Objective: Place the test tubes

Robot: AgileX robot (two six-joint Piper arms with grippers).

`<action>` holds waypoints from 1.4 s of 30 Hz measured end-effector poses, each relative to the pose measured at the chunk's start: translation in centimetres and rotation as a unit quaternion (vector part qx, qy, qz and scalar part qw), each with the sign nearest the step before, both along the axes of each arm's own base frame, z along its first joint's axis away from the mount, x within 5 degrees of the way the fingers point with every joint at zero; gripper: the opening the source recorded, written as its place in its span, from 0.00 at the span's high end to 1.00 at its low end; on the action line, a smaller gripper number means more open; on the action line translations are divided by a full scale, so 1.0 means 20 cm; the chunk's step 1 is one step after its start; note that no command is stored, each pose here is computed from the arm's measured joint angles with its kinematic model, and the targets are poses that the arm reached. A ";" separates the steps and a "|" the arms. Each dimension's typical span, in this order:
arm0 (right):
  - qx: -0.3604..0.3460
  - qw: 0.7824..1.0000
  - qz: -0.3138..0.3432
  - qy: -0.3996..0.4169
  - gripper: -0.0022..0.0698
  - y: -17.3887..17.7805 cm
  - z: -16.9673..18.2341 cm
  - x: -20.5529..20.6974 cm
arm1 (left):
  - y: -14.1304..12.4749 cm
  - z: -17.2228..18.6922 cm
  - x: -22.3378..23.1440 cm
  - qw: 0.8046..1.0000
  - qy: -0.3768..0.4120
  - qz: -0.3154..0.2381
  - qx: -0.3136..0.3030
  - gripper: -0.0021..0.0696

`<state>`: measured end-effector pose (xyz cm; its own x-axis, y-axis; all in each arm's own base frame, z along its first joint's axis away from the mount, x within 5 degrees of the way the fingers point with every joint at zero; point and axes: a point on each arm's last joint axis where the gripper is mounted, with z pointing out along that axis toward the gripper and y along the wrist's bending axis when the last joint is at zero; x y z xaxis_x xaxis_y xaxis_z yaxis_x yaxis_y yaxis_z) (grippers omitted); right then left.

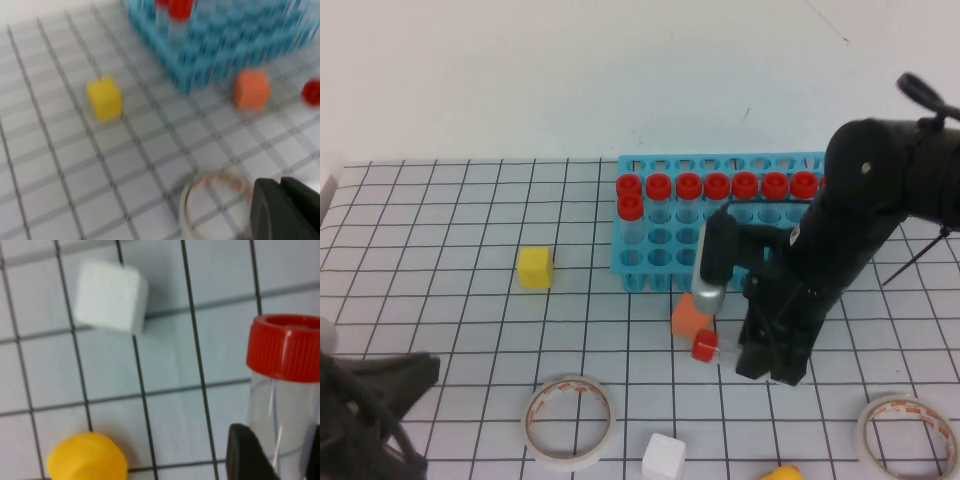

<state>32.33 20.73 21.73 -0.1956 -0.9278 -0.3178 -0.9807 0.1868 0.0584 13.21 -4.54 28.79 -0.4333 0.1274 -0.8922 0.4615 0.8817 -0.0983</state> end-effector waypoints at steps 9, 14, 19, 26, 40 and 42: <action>0.161 0.987 0.022 0.002 0.65 0.08 0.24 -0.10 | -0.03 0.21 -0.17 0.980 -0.173 -0.026 -0.093 0.97; 0.317 0.945 0.076 0.004 0.65 0.17 0.39 -0.15 | -0.04 0.27 -0.26 0.965 -0.227 -0.053 -0.119 0.97; 0.430 0.892 0.140 -0.007 0.65 0.25 0.49 -0.21 | -0.04 0.28 -0.27 0.962 -0.227 -0.053 -0.141 0.97; 0.490 0.845 0.212 -0.041 0.65 0.38 0.54 -0.32 | -0.06 0.28 -0.29 0.962 -0.212 -0.070 -0.159 0.68; 0.495 0.827 0.266 -0.025 0.65 0.50 0.55 -0.48 | -0.07 0.28 -0.30 0.961 -0.211 -0.090 -0.154 0.42; 0.496 0.825 0.271 -0.022 0.65 0.52 0.55 -0.50 | -0.07 0.28 -0.30 0.961 -0.211 -0.093 -0.151 0.51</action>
